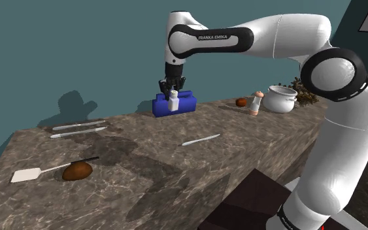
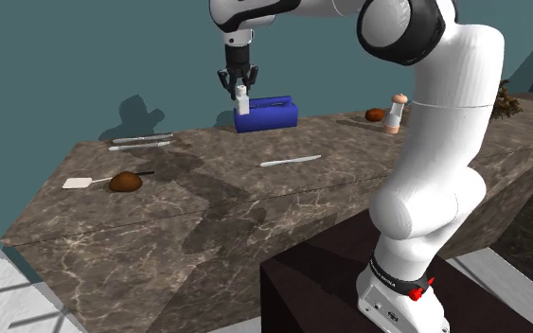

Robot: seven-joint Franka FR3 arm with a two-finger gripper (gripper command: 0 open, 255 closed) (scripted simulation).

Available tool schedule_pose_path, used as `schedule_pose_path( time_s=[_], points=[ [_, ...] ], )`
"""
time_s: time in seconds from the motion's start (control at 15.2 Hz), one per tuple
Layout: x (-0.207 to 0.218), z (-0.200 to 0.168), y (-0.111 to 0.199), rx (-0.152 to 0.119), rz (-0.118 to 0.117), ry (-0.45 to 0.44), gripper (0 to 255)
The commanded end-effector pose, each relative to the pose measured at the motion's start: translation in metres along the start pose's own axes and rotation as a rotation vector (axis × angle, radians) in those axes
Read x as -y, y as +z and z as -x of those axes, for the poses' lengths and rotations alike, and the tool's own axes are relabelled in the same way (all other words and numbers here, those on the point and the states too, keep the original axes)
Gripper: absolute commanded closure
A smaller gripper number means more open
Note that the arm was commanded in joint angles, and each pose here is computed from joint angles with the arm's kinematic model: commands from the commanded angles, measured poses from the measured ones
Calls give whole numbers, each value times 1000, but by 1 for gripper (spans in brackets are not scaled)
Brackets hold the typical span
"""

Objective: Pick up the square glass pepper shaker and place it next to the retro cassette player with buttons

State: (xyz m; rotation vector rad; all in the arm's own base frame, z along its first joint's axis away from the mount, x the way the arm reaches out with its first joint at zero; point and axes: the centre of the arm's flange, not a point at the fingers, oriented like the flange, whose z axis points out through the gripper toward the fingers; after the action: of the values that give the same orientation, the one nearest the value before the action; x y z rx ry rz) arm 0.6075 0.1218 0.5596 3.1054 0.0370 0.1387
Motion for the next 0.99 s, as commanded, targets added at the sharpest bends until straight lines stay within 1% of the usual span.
schedule_pose_path(
  time_s=[0.0, 0.73, 0.92],
  points=[
    [-24, -14, 1, 0, 0, -1, 255],
    [-151, -85, 11, 0, 0, -1, 255],
    [-151, -83, 27, 0, 0, -1, 255]
  ],
)
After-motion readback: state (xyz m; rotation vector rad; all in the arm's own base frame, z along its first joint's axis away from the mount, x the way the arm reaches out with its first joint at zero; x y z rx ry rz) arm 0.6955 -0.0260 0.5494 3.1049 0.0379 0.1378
